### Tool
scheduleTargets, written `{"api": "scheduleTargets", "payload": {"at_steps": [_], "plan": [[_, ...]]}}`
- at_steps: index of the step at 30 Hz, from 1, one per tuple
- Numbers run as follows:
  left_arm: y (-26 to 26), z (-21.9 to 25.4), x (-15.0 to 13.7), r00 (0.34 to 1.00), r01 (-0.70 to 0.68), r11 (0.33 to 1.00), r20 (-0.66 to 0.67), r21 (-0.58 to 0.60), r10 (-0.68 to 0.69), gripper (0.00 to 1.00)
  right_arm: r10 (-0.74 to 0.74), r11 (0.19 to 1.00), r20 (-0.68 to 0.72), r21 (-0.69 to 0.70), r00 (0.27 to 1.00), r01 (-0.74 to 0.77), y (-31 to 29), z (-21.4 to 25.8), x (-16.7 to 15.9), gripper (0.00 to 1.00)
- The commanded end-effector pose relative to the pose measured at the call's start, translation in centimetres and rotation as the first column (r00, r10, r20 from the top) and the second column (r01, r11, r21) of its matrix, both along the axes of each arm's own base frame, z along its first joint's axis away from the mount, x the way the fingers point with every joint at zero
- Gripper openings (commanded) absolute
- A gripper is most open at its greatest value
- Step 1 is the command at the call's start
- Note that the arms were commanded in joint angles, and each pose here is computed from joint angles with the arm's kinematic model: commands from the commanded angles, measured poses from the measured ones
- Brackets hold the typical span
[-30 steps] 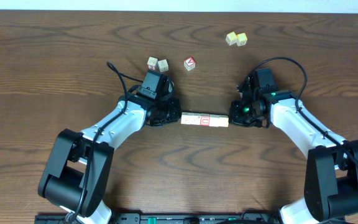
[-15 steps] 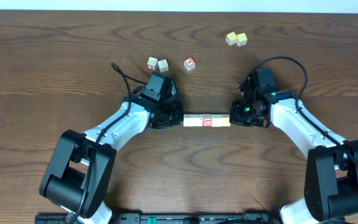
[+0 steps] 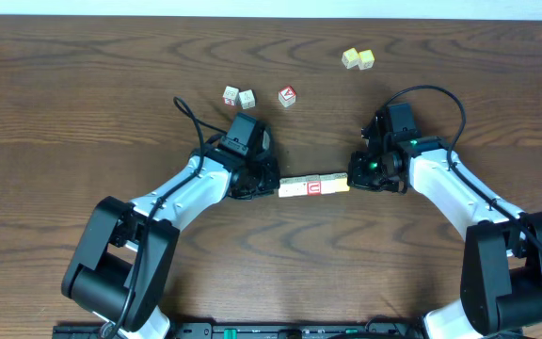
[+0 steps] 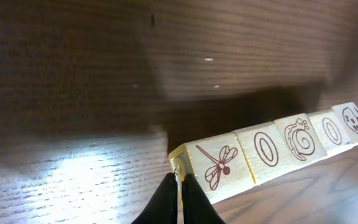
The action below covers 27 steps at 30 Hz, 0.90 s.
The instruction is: Lift 5 blocks
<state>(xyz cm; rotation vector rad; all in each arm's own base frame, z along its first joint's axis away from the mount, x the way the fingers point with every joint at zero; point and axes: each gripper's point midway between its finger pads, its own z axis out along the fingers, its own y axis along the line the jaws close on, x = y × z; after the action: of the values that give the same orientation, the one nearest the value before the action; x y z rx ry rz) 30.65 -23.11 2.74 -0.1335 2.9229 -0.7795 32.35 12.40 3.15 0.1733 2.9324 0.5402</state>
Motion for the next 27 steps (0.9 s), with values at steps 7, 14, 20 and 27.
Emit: {"api": "scheduleTargets", "payload": {"at_steps": [7, 14, 20, 27], "plan": [[-2.9, 1.2, -0.5, 0.998, 0.07, 0.994, 0.003, -0.082, -0.07, 0.07, 0.071, 0.98, -0.041, 0.188, 0.997, -0.062, 4.1, 1.1, -1.8, 0.01], [-2.8, 1.2, -0.4, 0.998, 0.066, 0.995, 0.007, -0.074, -0.066, 0.07, 0.041, 0.982, -0.069, 0.186, 0.997, -0.027, 3.8, -0.3, -2.6, 0.01], [-2.8, 1.1, -0.4, 0.998, 0.065, 0.995, 0.007, -0.07, -0.065, 0.07, 0.019, 0.987, -0.086, 0.162, 0.996, -0.005, 3.3, -0.9, -3.1, 0.01], [-2.7, 0.8, -0.9, 0.998, 0.068, 0.996, -0.009, -0.062, -0.069, 0.07, 0.016, 0.987, -0.08, 0.159, 0.997, -0.003, 3.3, -1.0, -2.9, 0.01]]}}
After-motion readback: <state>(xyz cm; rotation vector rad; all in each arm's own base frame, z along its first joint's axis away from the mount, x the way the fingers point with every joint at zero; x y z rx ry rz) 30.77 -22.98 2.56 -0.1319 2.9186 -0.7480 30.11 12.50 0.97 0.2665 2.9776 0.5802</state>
